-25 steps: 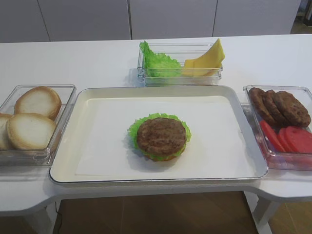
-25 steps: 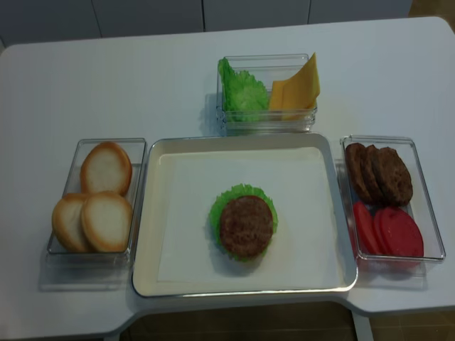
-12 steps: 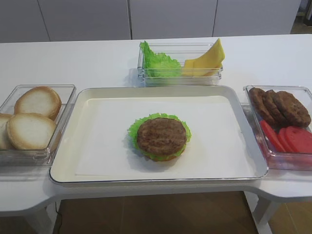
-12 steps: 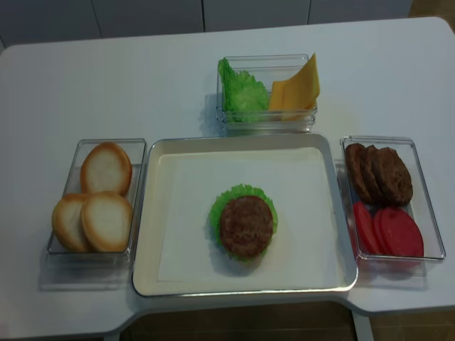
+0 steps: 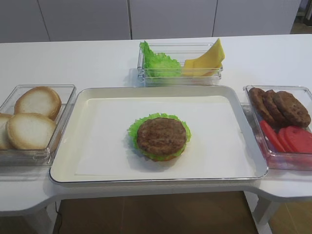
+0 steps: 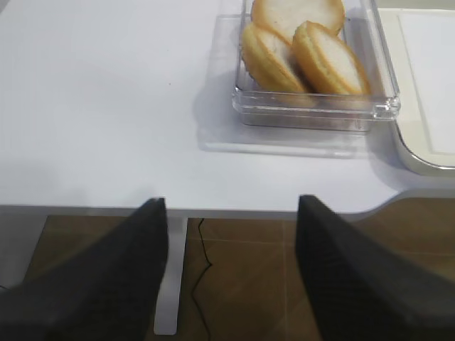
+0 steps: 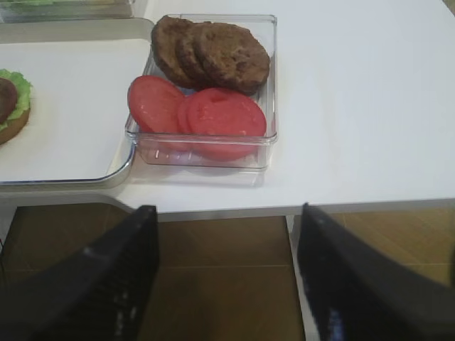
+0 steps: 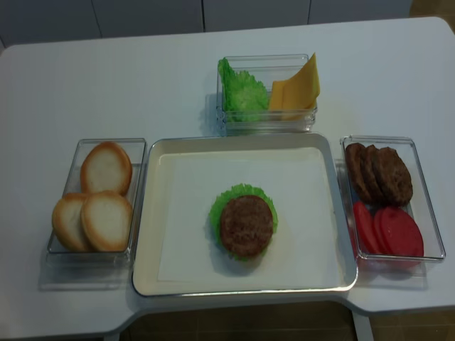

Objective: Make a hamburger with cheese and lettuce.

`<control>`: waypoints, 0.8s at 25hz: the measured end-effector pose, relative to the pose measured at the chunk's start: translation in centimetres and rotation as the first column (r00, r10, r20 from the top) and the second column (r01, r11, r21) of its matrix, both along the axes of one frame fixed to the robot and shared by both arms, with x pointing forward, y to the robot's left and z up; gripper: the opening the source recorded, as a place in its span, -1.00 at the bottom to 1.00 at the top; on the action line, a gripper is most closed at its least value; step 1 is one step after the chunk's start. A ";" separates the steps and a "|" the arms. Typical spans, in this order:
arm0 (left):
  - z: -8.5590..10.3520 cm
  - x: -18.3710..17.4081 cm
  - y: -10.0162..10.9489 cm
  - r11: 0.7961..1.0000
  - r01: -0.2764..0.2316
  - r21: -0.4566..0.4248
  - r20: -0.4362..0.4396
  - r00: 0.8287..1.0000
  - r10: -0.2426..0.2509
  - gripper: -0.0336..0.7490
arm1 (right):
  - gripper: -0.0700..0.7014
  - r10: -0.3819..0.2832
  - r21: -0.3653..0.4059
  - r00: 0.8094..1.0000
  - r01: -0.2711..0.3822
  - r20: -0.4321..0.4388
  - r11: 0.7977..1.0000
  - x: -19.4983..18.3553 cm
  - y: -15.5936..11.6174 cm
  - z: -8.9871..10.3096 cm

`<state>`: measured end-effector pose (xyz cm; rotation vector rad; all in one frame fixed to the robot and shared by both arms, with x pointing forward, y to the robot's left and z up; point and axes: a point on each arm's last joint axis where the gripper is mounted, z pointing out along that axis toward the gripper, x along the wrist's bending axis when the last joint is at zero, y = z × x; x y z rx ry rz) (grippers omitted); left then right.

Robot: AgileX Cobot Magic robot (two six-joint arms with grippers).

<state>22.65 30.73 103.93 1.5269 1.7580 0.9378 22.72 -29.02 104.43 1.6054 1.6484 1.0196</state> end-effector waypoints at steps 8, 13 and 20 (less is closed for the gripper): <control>0.0 0.0 0.0 1.000 0.000 0.000 0.000 1.000 0.000 0.18 | 0.38 0.001 0.002 1.000 -0.001 0.000 1.000 0.0 0.0 0.0; 0.0 0.0 0.0 1.000 0.000 0.000 0.000 1.000 0.000 0.18 | 0.38 0.001 0.002 1.000 -0.001 0.000 1.000 0.0 0.0 0.0; 0.0 0.0 0.0 1.000 0.000 0.000 0.000 1.000 0.000 0.18 | 0.38 0.001 0.002 1.000 -0.001 0.000 1.000 0.0 0.0 0.0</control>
